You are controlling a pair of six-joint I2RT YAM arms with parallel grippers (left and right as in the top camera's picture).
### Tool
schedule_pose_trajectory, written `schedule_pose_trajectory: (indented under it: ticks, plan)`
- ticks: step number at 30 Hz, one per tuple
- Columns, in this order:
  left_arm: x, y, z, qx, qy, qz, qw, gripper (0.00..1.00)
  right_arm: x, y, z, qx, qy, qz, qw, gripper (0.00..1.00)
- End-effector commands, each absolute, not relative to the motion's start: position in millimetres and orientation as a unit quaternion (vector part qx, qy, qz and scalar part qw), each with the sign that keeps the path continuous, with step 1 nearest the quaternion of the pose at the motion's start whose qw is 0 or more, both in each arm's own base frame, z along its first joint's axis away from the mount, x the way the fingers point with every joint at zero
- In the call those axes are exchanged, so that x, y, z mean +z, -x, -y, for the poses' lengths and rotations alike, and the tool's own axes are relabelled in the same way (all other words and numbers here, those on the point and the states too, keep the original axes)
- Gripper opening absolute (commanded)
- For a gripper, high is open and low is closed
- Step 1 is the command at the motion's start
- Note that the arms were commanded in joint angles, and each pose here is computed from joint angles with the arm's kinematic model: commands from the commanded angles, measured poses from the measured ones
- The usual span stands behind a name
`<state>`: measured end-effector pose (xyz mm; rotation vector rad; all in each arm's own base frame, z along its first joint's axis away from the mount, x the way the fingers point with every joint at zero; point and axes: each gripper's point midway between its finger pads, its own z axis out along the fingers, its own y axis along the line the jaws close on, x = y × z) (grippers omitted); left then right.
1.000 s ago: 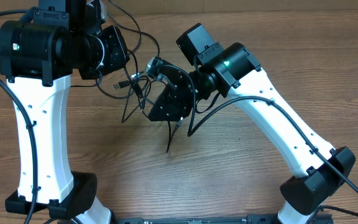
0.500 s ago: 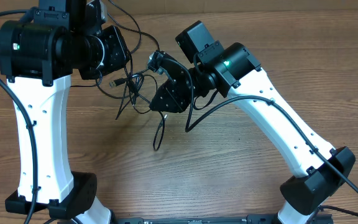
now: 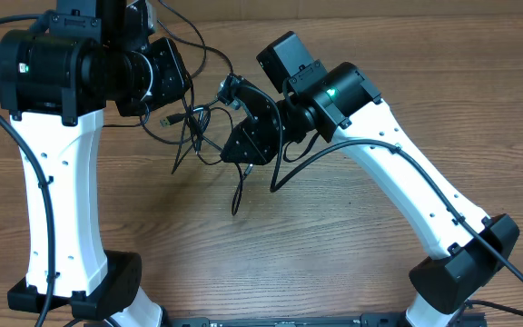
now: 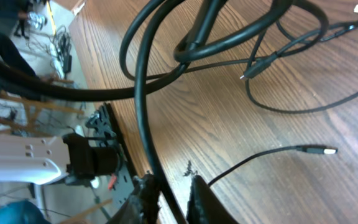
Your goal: Untangle cables
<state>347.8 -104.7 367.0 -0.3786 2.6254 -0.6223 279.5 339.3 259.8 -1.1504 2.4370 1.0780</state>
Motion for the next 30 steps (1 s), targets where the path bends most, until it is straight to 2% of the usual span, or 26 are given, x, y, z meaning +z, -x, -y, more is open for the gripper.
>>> schedule_pose_trajectory:
  ticks: [1,2,12,21,30]
  plan:
    - [363.8,-348.9,109.3,-0.230,0.132,-0.944,0.198,0.07,261.6,-279.0,-339.7,0.373,0.394,-0.832,0.120,0.08]
    - [363.8,-348.9,109.3,-0.230,0.132,-0.944,0.198,0.07,261.6,-279.0,-339.7,0.373,0.394,-0.832,0.120,0.04]
    - [362.8,-350.0,106.3,-0.222,0.134,-0.945,0.201,0.07,256.8,-287.0,-335.6,0.354,0.349,-0.860,0.115,0.04]
    - [341.9,-358.4,69.4,-0.115,0.169,-0.955,0.215,0.08,231.1,-323.0,-292.6,0.230,0.168,-0.951,0.120,0.04]
    - [287.4,-352.9,31.3,-0.009,0.213,-0.965,0.150,0.08,213.5,-346.7,-210.8,0.130,-0.020,-0.987,0.098,0.04]
